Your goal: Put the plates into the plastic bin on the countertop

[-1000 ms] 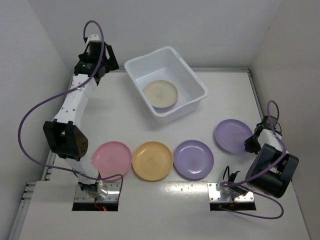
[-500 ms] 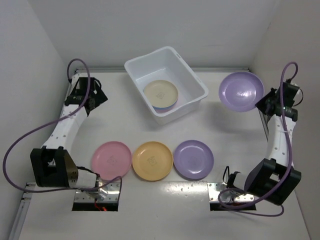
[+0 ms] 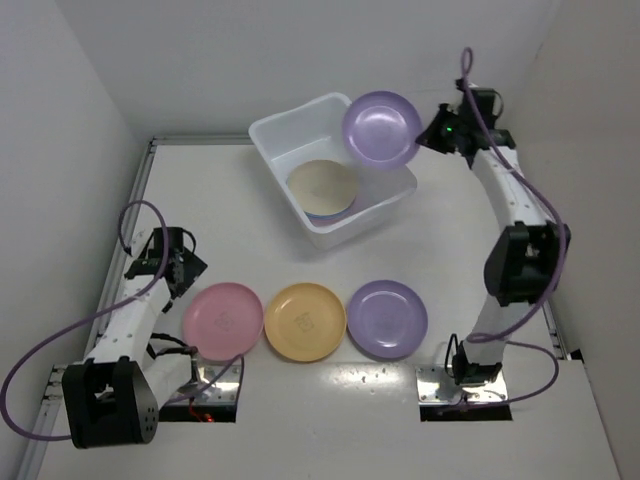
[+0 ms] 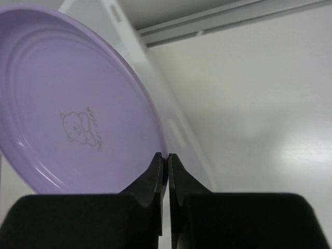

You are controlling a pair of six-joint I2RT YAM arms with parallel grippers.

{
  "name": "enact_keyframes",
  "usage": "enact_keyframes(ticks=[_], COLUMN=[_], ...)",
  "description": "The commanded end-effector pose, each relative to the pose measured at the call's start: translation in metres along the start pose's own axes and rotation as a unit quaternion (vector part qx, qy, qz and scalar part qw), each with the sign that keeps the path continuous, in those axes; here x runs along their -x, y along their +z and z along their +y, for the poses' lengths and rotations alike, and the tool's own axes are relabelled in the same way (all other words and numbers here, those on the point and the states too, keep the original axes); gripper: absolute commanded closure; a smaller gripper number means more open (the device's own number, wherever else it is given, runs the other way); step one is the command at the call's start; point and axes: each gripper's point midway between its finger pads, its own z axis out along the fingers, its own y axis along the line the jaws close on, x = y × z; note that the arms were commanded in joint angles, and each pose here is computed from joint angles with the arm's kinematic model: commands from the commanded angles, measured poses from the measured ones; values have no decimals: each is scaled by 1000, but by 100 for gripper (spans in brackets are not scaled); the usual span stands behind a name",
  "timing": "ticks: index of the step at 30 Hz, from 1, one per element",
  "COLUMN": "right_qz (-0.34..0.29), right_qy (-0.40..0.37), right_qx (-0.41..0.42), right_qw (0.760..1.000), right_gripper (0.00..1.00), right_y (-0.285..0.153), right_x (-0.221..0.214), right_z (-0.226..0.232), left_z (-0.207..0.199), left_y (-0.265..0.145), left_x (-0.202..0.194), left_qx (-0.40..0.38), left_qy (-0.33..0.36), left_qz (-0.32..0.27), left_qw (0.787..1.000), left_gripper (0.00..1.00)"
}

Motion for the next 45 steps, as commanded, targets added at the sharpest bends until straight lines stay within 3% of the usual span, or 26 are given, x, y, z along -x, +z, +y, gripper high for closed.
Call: enact_keyframes(ticks=[1, 9, 19, 21, 22, 26, 27, 28, 29, 32, 34, 39, 45], right_qz=[2, 44, 96, 102, 108, 105, 105, 95, 93, 65, 47, -27, -66], right_qy=[-36, -83, -122, -125, -123, -121, -121, -121, -121, -124, -129, -120, -102], right_qx=[35, 9, -15, -18, -17, -12, -13, -8, 1, 26, 35, 47, -26], right_qw=[999, 995, 988, 987, 986, 987, 987, 988, 988, 990, 990, 991, 992], right_gripper=[100, 100, 100, 86, 68, 30, 12, 3, 0, 0, 0, 0, 0], right_y=[43, 123, 157, 160, 163, 162, 162, 158, 157, 138, 124, 61, -3], right_x=[5, -36, -106, -115, -123, -123, -123, -113, -110, -83, -66, 2, 31], right_z=[37, 67, 81, 82, 85, 93, 93, 98, 103, 123, 132, 144, 105], left_z=[-4, 18, 30, 30, 30, 28, 27, 26, 26, 20, 17, -23, -80], left_y=[5, 28, 34, 34, 34, 34, 34, 36, 36, 37, 35, 6, -68], left_x=[-18, -59, -66, -66, -66, -62, -61, -61, -61, -52, -41, 31, 141], left_qx=[-19, 29, 58, 59, 59, 58, 55, 55, 55, 46, 44, -3, -90], left_qy=[-40, -32, -33, -27, -27, -24, -25, -26, -20, -21, -11, -24, -41], left_qz=[28, 68, 72, 68, 68, 61, 58, 58, 58, 44, 27, -71, -202], left_qw=[999, 997, 995, 996, 996, 996, 996, 996, 997, 998, 999, 997, 974], left_gripper=[2, 6, 17, 18, 25, 48, 59, 65, 70, 100, 100, 100, 100])
